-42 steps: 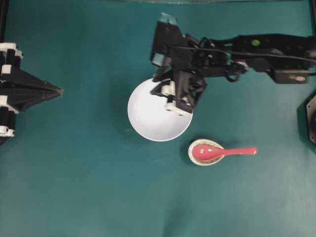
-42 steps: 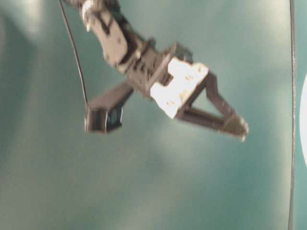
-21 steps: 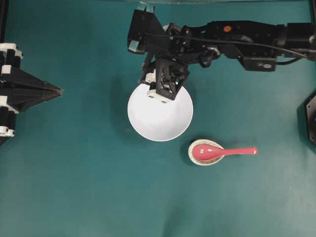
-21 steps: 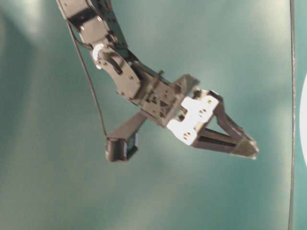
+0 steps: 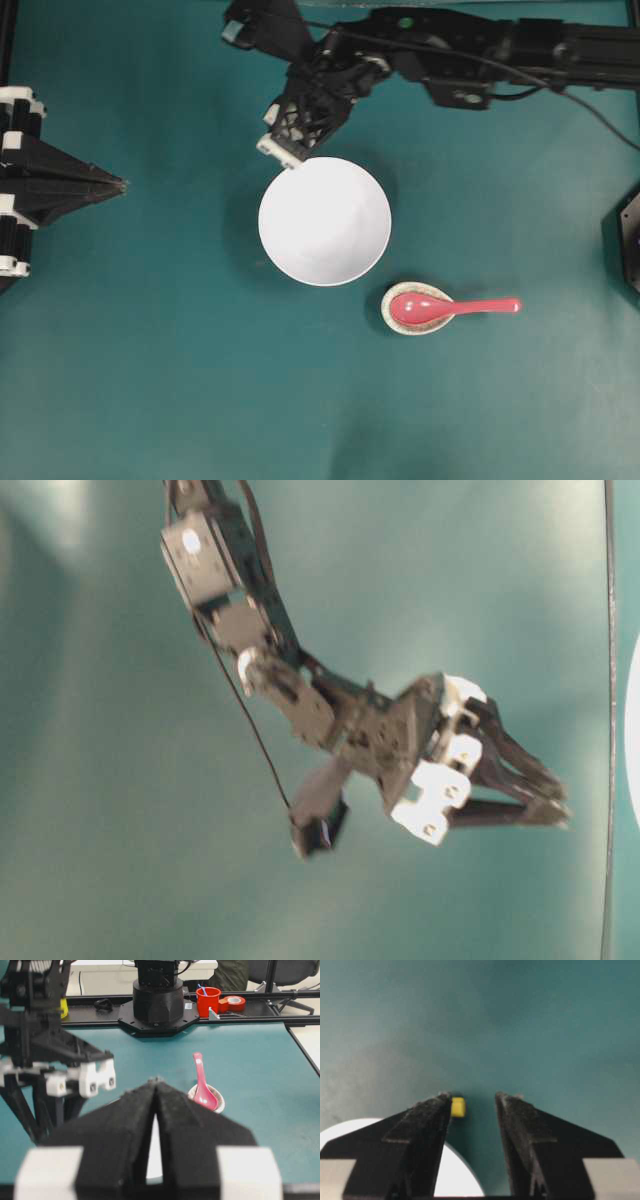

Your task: Scoop the yellow hexagonal prism block from the bowl with a spoon using the right arm.

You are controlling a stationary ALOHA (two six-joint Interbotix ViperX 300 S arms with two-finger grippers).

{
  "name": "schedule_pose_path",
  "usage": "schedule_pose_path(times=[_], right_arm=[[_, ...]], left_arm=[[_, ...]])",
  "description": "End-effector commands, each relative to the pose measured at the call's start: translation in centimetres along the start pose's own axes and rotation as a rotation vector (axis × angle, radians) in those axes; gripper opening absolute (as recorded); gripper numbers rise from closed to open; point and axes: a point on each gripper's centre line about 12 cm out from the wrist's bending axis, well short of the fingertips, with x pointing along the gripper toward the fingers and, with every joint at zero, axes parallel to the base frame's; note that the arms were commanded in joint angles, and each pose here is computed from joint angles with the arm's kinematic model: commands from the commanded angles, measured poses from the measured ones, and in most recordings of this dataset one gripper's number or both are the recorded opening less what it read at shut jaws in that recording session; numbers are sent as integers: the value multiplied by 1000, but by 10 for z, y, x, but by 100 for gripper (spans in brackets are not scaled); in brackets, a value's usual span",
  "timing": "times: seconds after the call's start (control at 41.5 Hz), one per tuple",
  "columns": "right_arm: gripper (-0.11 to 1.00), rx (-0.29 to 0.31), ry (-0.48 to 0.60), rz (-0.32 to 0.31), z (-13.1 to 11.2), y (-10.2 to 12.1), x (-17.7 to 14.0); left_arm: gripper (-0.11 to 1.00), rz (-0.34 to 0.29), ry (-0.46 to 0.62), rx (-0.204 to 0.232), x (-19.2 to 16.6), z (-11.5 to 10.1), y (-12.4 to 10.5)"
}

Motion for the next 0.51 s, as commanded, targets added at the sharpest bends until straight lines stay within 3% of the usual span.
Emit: schedule_pose_path(times=[0.0, 0.193, 0.481], right_arm=[[46, -7, -27, 12, 16, 8, -13], [46, 8, 23, 3, 23, 8, 1], [46, 36, 115, -20, 14, 2, 21]], left_arm=[[0, 0, -23, 5, 2, 7, 0], [0, 2, -26, 5, 1, 8, 1], [0, 0, -26, 6, 2, 8, 0]])
